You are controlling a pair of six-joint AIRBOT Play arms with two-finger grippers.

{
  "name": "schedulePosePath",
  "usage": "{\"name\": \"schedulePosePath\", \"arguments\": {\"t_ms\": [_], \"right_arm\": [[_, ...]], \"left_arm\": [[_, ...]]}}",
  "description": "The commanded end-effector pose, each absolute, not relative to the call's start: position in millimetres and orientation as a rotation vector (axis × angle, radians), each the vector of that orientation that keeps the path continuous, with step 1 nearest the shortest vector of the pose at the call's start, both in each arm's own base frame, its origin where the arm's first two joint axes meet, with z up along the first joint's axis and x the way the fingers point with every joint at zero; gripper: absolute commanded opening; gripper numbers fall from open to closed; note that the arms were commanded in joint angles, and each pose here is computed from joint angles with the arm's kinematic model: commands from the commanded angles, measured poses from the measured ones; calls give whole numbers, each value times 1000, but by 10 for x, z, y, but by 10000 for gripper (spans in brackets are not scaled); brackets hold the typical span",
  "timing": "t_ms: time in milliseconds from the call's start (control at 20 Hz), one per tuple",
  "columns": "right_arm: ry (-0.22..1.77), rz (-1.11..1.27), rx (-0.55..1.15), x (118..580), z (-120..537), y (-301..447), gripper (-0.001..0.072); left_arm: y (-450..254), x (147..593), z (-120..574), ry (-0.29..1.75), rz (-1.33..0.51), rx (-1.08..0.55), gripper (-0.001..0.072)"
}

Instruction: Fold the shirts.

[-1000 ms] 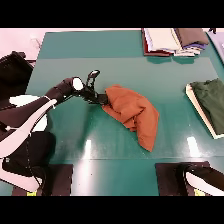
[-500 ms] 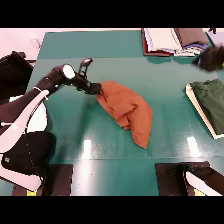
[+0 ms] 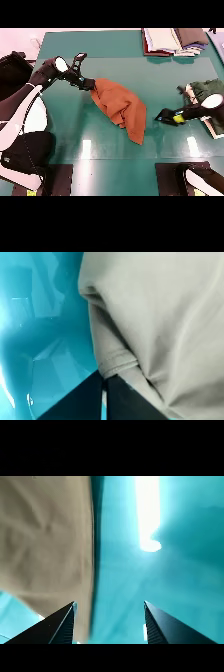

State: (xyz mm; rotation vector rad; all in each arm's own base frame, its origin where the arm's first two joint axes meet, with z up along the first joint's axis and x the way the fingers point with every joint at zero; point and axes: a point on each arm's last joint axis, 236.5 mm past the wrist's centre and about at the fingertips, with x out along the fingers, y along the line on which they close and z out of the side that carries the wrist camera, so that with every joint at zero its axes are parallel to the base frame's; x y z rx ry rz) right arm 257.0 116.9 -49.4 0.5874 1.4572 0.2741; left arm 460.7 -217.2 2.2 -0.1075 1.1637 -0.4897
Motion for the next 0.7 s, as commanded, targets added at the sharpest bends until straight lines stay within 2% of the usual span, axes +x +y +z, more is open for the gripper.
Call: {"name": "schedulePosePath", "arguments": {"t_ms": [0, 50, 150, 250, 400, 650], "right_arm": [[1475, 288, 638, 2596, -924, 1548, 476], [1485, 307, 611, 2634, -958, 1645, 444], [1503, 345, 562, 2732, -992, 1804, 426], [1491, 369, 506, 2872, -988, 1877, 235], [1424, 385, 401, 3100, -821, 1781, 15], [1204, 313, 243, 3537, 68, 1093, 14]], "left_arm": [[-2133, 4608, 11, 1167, -484, -90, 27], [-2132, 4608, 10, 1167, -484, -90, 27], [-2131, 4608, 10, 1167, -484, -89, 27], [-2129, 4610, 11, 1167, -483, -88, 26], [-2005, 4648, 10, 1157, -455, -44, 27], [-1489, 4954, 705, 954, -360, -111, 27]]}}
